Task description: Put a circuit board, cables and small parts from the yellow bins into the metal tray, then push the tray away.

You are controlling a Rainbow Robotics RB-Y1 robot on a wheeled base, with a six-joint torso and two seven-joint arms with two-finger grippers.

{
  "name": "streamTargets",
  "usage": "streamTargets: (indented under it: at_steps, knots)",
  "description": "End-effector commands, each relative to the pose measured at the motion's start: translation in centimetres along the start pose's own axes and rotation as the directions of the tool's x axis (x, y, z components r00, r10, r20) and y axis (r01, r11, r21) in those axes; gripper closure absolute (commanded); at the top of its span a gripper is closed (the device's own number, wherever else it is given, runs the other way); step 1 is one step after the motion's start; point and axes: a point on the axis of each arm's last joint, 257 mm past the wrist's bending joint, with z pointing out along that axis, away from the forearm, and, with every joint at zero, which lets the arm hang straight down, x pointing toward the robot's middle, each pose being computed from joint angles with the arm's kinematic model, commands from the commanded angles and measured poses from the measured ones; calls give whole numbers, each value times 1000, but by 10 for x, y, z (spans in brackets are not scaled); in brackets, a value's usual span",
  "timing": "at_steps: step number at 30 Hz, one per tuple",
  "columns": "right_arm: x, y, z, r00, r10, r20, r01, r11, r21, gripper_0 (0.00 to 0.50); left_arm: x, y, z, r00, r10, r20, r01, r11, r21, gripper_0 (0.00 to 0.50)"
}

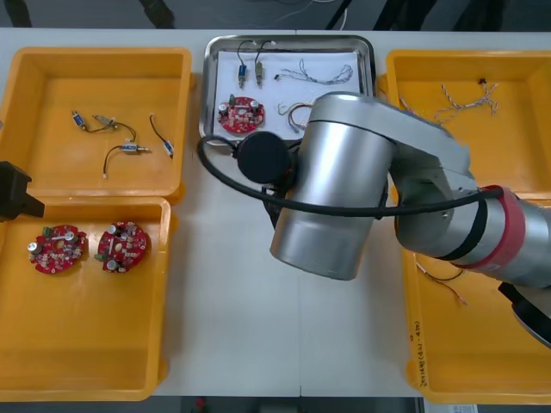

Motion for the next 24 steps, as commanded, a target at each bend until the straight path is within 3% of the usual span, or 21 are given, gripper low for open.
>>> streamTargets:
  at_steps: [1,7,10,18,24]
  knots:
    - [-7,-16,-25,976,196,97,-192,980,-55,0,-5,14,-16,997,74,27,-73,996,-48,0]
    - [8,-45,-40,924,352,150,-344,936,-77,0,-5,14,-16,997,74,27,-73,996,-48,0]
    - [29,-62,-42,892,424,155,-418,906,-70,0,-5,14,-16,997,74,27,-73,996,-48,0]
    - [96,-96,-41,798,593,107,-589,805,-69,0,-5,14,-16,997,74,27,-73,996,-48,0]
    - [156,-120,-40,700,712,49,-710,702,-59,0,-5,14,-16,997,74,27,-73,996,-48,0]
